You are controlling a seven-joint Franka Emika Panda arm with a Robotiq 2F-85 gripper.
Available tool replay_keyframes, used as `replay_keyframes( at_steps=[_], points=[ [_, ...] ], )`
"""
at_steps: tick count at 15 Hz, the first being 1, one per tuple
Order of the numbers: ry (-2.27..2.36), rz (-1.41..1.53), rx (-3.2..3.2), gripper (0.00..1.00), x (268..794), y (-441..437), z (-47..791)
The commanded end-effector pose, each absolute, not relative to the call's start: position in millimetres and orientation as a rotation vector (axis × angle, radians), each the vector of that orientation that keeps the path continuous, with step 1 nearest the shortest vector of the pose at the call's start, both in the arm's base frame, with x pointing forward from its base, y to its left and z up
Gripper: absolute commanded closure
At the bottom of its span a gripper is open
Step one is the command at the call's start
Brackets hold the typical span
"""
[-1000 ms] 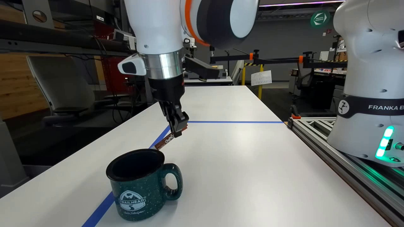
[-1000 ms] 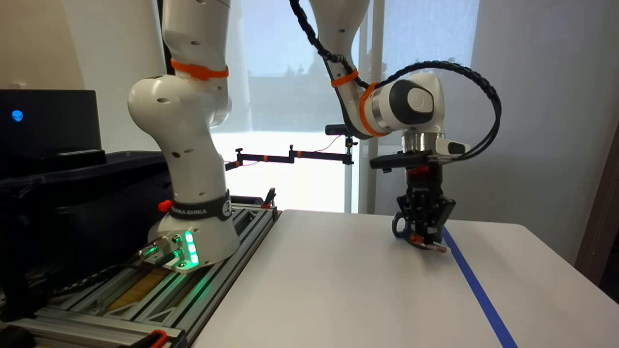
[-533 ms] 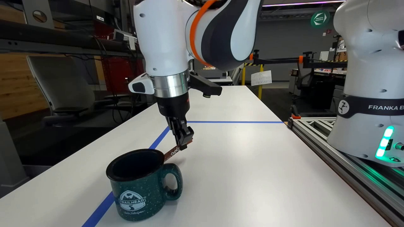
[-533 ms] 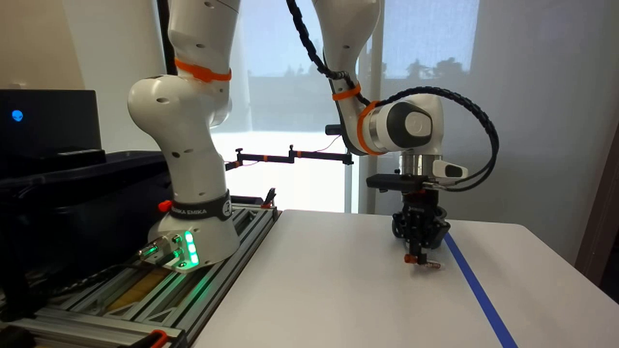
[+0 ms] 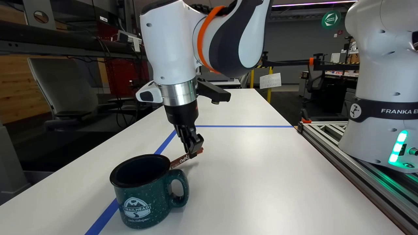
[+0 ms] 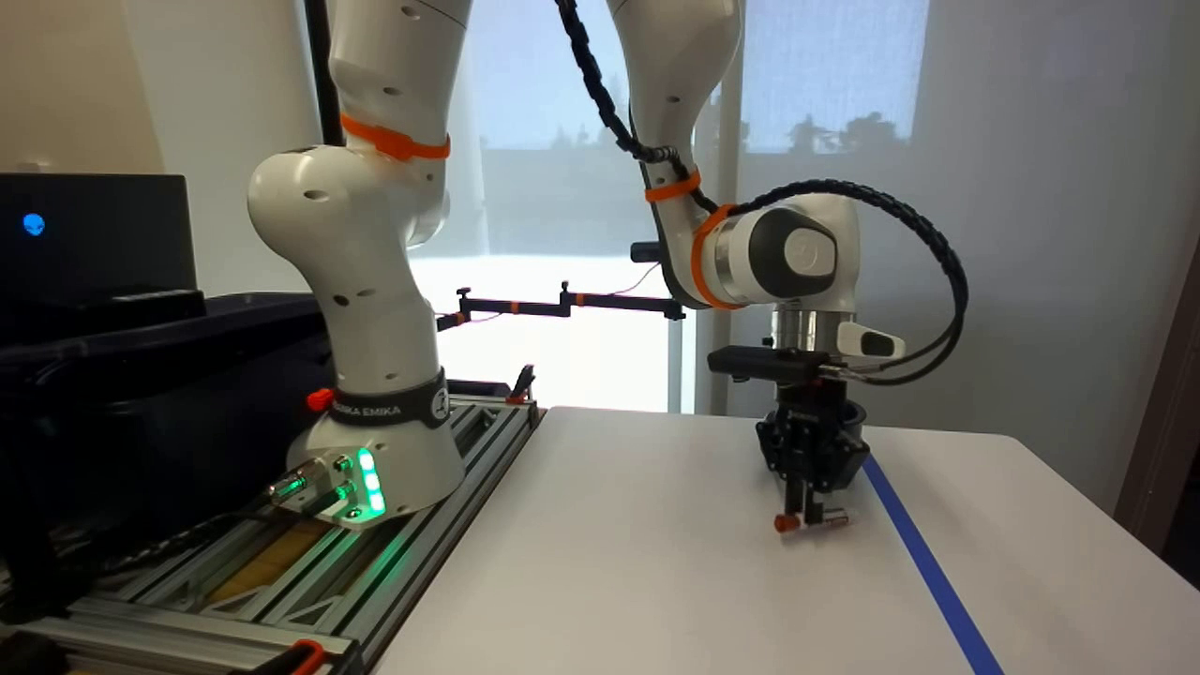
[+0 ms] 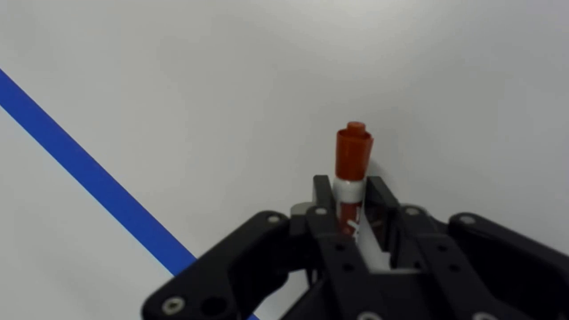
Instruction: Take the marker out of the cup
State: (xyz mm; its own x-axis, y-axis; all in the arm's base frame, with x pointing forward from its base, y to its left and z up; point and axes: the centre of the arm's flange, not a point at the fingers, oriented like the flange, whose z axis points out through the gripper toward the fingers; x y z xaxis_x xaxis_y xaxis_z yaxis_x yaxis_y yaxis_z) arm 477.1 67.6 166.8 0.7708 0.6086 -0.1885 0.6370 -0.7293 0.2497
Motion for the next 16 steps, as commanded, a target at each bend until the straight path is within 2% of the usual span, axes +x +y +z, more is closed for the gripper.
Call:
replay_keyframes(
  at_steps=[1,6,7,12,16],
  points=[
    [1.007,-0.159,2.633,0.42,477.0,73.8,173.1],
    [0.998,-0.211,2.592,0.03,481.4,81.7,192.5],
    [0.990,-0.225,2.588,0.00,482.2,83.9,198.6],
    [0.900,-0.316,2.628,0.00,483.3,102.7,243.4],
    [0.708,-0.269,2.741,0.00,486.1,111.2,275.2]
  ],
)
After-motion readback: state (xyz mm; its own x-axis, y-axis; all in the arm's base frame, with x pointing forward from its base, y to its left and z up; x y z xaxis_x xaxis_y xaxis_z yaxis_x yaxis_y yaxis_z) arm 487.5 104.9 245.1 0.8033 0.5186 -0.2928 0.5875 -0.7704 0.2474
